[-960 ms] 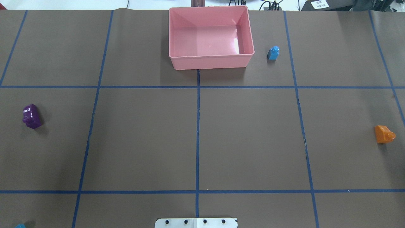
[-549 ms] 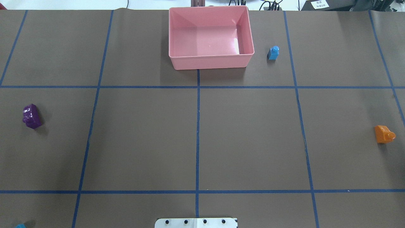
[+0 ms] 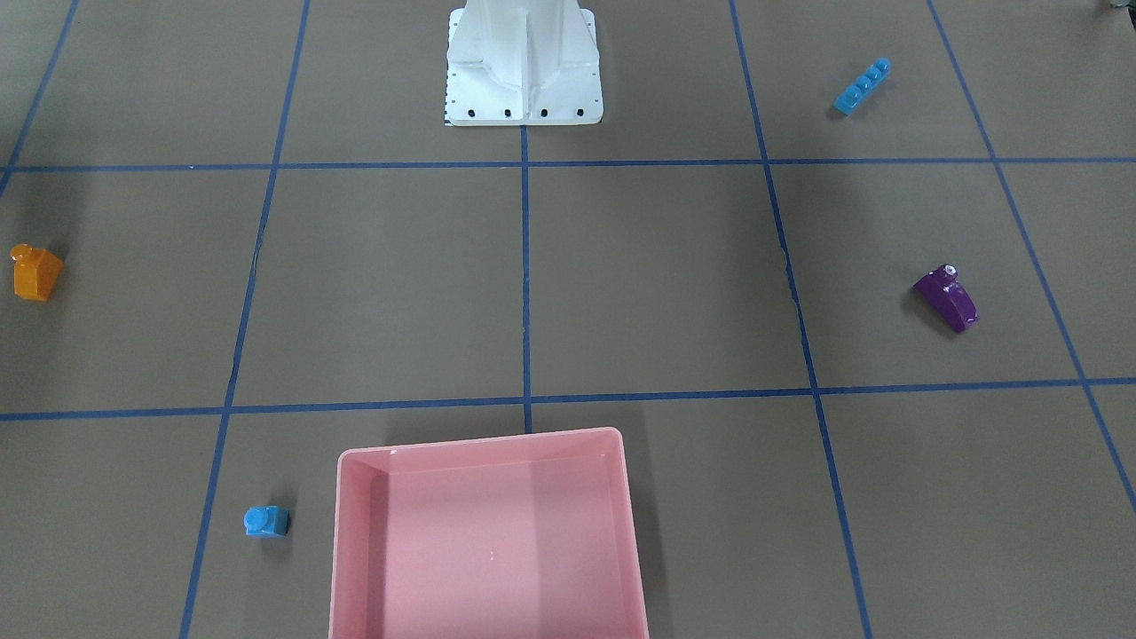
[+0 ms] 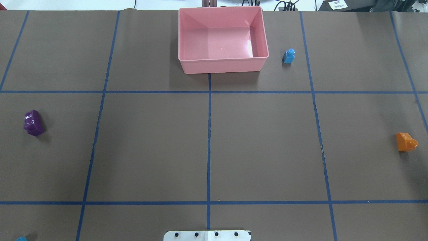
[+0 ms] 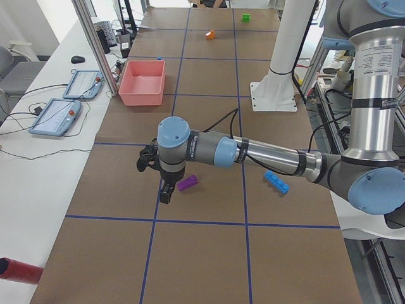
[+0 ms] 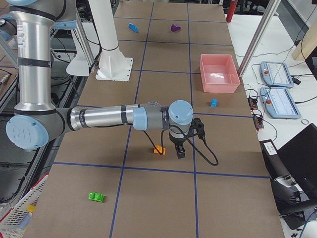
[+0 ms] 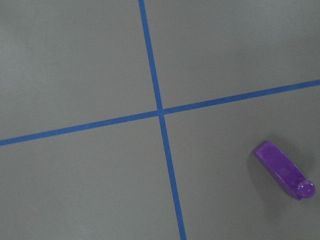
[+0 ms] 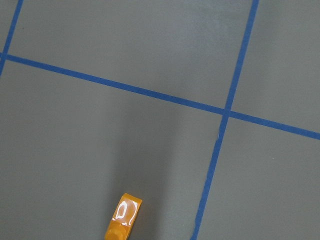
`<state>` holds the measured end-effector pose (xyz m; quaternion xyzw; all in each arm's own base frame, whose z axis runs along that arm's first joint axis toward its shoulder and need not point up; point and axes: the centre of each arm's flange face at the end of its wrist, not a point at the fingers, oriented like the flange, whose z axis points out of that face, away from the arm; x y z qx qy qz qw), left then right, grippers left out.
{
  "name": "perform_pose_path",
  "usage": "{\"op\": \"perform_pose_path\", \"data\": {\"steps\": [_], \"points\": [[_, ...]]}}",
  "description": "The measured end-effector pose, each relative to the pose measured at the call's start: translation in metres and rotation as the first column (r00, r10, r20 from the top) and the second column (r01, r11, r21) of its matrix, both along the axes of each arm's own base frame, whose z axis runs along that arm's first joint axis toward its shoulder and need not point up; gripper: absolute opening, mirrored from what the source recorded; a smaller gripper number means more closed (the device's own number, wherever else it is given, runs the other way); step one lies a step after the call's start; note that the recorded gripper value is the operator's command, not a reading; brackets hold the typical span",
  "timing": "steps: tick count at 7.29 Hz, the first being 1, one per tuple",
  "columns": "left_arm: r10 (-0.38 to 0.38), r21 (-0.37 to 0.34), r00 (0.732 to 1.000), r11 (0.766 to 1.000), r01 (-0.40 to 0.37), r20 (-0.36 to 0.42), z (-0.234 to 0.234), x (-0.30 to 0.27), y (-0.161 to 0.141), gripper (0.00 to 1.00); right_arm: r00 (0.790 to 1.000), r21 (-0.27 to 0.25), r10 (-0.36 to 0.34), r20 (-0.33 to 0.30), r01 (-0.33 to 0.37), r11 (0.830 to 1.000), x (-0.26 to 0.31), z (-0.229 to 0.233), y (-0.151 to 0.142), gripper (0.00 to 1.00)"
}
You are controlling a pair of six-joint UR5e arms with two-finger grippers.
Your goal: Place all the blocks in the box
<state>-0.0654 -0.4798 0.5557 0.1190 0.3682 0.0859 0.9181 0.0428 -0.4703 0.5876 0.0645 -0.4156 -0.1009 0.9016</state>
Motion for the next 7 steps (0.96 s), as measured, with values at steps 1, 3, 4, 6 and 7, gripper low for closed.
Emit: {"op": "perform_pose_path", "data": {"steps": [1, 3, 4, 6, 7], "points": [[-0.016, -0.007, 1.000, 1.000, 0.016, -0.005, -0.004, 0.003, -0.002, 1.00, 1.000, -0.028, 0.004, -0.002, -0.004, 1.000, -0.018, 0.001, 0.001, 1.00], [-0.069, -0.045, 0.997, 0.997, 0.068, -0.024, -0.013, 0.017, -0.007, 1.00, 0.998, -0.084, 0.041, -0.048, -0.045, 0.995, -0.075, 0.006, 0.003, 1.00], [-0.076, -0.050, 0.997, 0.996, 0.075, -0.029, -0.015, 0.023, -0.008, 1.00, 0.996, -0.115, 0.071, -0.057, -0.077, 0.990, -0.109, 0.007, 0.005, 1.00], [-0.080, -0.048, 0.996, 0.996, 0.078, -0.033, -0.018, 0.027, -0.009, 1.00, 0.994, -0.145, 0.061, -0.087, -0.073, 0.987, -0.170, 0.029, 0.014, 1.00], [-0.080, -0.047, 0.996, 0.996, 0.079, -0.033, -0.019, 0.027, -0.009, 1.00, 0.992, -0.152, 0.039, -0.123, -0.058, 0.987, -0.195, 0.041, 0.022, 1.00]]}}
